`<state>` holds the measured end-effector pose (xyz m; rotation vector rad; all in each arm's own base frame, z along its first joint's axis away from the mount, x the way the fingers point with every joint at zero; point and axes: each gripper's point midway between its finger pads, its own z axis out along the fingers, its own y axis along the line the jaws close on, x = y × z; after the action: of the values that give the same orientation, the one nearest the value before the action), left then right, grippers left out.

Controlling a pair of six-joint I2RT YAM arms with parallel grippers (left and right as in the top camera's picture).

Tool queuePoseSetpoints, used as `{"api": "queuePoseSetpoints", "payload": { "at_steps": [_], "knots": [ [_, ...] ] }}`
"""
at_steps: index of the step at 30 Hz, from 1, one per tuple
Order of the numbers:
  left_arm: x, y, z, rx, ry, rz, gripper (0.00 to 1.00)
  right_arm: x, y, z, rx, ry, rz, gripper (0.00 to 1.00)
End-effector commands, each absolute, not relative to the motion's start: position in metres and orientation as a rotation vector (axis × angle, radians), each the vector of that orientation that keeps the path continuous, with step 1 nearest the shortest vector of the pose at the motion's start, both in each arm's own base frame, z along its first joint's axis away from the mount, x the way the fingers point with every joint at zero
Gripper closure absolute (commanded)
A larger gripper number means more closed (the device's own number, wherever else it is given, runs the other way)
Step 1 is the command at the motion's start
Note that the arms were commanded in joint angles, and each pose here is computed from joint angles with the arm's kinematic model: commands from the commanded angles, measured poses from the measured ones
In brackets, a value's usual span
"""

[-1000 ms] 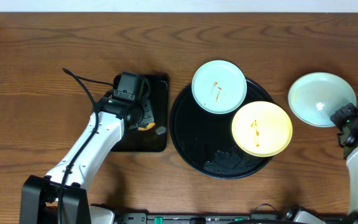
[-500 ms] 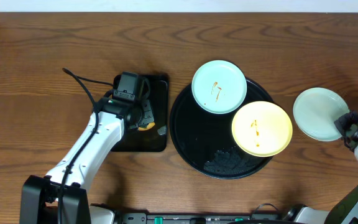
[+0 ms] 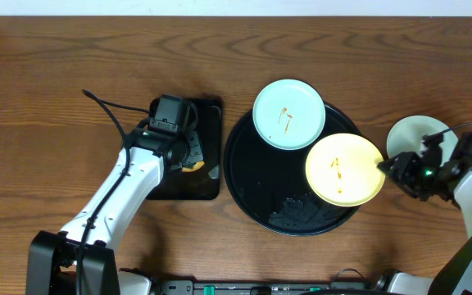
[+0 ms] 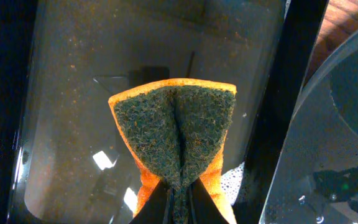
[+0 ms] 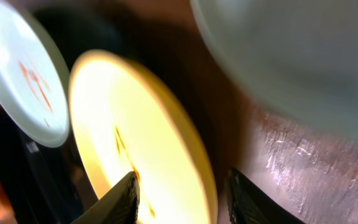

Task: Clean dirty plates on tray and stack at the side
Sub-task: 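Set the pale green plate on the table right of the tray, then grip the rim of the yellow plate with the right gripper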

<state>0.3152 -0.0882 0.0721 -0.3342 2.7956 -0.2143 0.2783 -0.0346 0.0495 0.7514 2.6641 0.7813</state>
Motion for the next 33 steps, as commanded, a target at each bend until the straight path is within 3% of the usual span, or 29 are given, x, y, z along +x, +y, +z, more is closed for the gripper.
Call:
{"api": "queuePoseSetpoints", "payload": {
  "at_steps": [1,4,16,33],
  "knots": [
    [0.316,-0.087,0.072,-0.316,2.797,-0.208,0.92,0.271,-0.031,0.044,0.616,2.76,0.657,0.58],
    [0.316,-0.087,0.072,-0.316,2.797,-0.208,0.92,0.264,-0.028,0.037,0.575,2.831,0.562,0.6],
    [0.316,-0.087,0.072,-0.316,2.797,-0.208,0.92,0.256,-0.016,0.029,0.547,2.918,0.451,0.98],
    [0.312,-0.1,0.073,-0.294,2.816,-0.307,0.92,0.23,0.046,0.029,0.306,3.085,0.511,0.99]
  ]
}}
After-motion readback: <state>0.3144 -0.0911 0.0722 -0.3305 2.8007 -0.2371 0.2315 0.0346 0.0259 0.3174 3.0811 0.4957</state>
